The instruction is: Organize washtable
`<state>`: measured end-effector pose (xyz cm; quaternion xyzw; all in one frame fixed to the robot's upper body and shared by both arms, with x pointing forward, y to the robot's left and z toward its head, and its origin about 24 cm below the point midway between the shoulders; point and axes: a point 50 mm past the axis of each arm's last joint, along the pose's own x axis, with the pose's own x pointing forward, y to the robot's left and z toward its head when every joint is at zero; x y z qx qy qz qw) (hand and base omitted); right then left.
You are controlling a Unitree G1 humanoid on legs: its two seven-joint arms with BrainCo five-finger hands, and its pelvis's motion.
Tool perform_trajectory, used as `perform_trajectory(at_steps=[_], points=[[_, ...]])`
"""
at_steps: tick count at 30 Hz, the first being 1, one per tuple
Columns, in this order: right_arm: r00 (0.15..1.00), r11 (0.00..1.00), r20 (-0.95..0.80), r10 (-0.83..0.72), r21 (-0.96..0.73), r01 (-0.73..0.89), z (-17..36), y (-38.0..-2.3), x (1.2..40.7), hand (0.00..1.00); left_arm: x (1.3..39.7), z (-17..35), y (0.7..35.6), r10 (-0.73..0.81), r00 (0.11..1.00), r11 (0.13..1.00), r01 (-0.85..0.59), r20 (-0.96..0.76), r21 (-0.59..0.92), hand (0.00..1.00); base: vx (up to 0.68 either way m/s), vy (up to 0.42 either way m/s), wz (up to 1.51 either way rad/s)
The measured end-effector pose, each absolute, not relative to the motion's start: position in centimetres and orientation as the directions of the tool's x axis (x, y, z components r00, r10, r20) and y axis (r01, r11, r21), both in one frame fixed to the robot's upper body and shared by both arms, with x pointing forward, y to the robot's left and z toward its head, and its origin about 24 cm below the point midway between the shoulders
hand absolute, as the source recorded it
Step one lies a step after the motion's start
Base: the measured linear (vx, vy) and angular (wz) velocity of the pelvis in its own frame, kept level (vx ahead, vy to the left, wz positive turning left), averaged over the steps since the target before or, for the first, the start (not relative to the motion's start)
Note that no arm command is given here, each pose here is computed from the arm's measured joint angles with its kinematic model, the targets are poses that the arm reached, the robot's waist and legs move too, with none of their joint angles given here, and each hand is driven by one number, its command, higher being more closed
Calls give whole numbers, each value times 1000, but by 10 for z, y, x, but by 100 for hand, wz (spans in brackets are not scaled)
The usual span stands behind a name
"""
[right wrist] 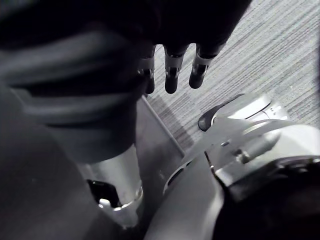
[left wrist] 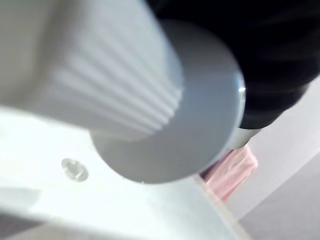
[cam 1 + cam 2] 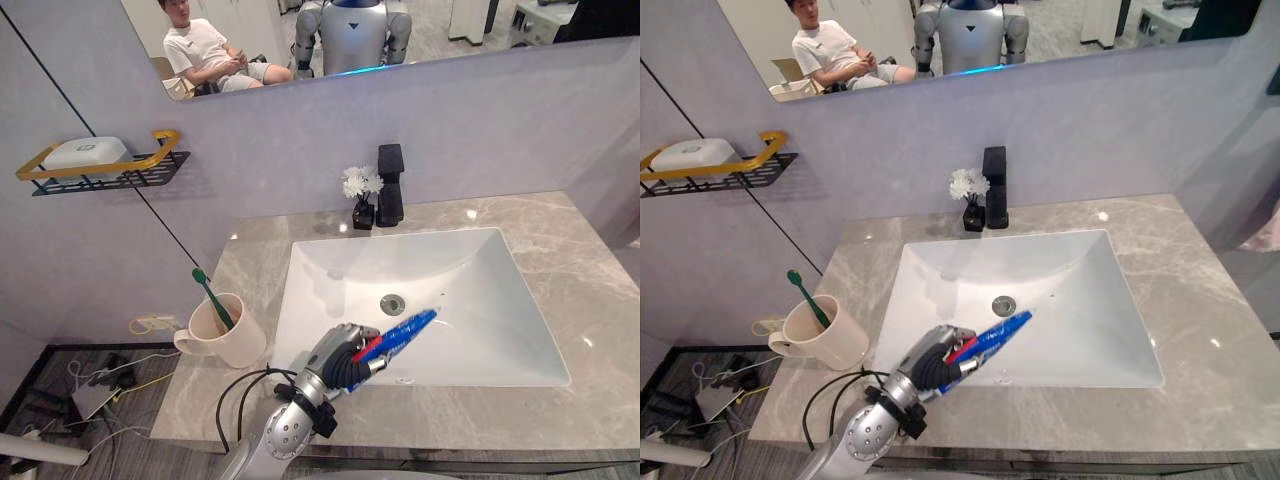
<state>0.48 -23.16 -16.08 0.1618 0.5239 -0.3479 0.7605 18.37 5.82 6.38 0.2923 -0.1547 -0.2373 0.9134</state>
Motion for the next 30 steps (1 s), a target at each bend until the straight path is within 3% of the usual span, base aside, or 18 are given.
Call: perform_trajectory(at_steps=[8,14,24,30], points=[[147,550,-910,-387,-100,829,-161,-231,-9,0,196,99,72,-365,866,853,164,342,495,100,-50,3,-8],[101,417,-855,-509,-142,898,-151,-250,-11,0,200,127,94,-167,861,930,-24,480,366,100,-22,0,-14],[209,343,-609,-765,-110,933,-97,-301,32,0,200,137,102,-91,845,942,-97,527,320,100,9,0,-18],[167,270,-412,-896,-205,941,-58,-328,37,0,199,142,102,-71,837,949,-111,543,294,100,21,2,-6]])
